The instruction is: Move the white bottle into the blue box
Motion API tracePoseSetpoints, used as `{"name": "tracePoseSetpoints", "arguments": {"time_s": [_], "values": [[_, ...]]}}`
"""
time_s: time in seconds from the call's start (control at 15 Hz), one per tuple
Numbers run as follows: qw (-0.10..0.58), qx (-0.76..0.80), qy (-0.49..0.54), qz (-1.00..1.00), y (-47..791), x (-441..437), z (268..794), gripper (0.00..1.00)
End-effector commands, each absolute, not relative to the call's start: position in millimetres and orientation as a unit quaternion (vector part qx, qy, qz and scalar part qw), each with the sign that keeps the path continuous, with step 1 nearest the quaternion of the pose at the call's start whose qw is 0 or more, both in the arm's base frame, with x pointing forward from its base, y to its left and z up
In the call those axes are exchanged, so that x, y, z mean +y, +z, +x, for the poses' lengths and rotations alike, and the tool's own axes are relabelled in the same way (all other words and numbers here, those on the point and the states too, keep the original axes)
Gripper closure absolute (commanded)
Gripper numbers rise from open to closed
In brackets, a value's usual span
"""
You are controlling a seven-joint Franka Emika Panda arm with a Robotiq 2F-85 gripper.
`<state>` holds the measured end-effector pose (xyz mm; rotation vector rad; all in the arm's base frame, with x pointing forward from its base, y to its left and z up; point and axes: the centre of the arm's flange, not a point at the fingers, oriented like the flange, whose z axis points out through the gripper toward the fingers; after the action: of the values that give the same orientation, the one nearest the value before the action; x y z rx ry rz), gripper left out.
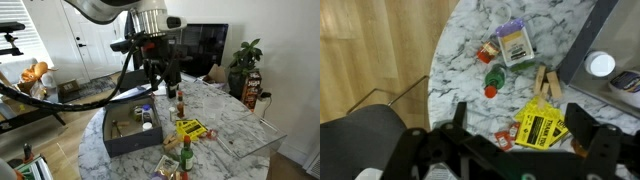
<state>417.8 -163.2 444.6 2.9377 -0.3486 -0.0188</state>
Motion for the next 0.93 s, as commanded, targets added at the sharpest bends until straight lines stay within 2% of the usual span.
{"name": "tracePoseSetpoints", "arguments": {"time_s": [0.0, 0.2, 0.47, 0.67, 0.87], "values": [[0.107, -0.093, -0.016, 0.99, 393.8, -106.3, 442.8, 0.0], [0.137, -0.076, 0.045, 0.987, 386.5, -65.6, 497.1, 0.0], [0.128, -0.095, 0.047, 0.986, 358.7, -23.5, 546.9, 0.0], [0.119, -0.082, 0.041, 0.989, 359.2, -20.1, 531.7, 0.0], [0.118, -0.079, 0.03, 0.989, 344.8, -18.8, 541.6, 0.0]]}}
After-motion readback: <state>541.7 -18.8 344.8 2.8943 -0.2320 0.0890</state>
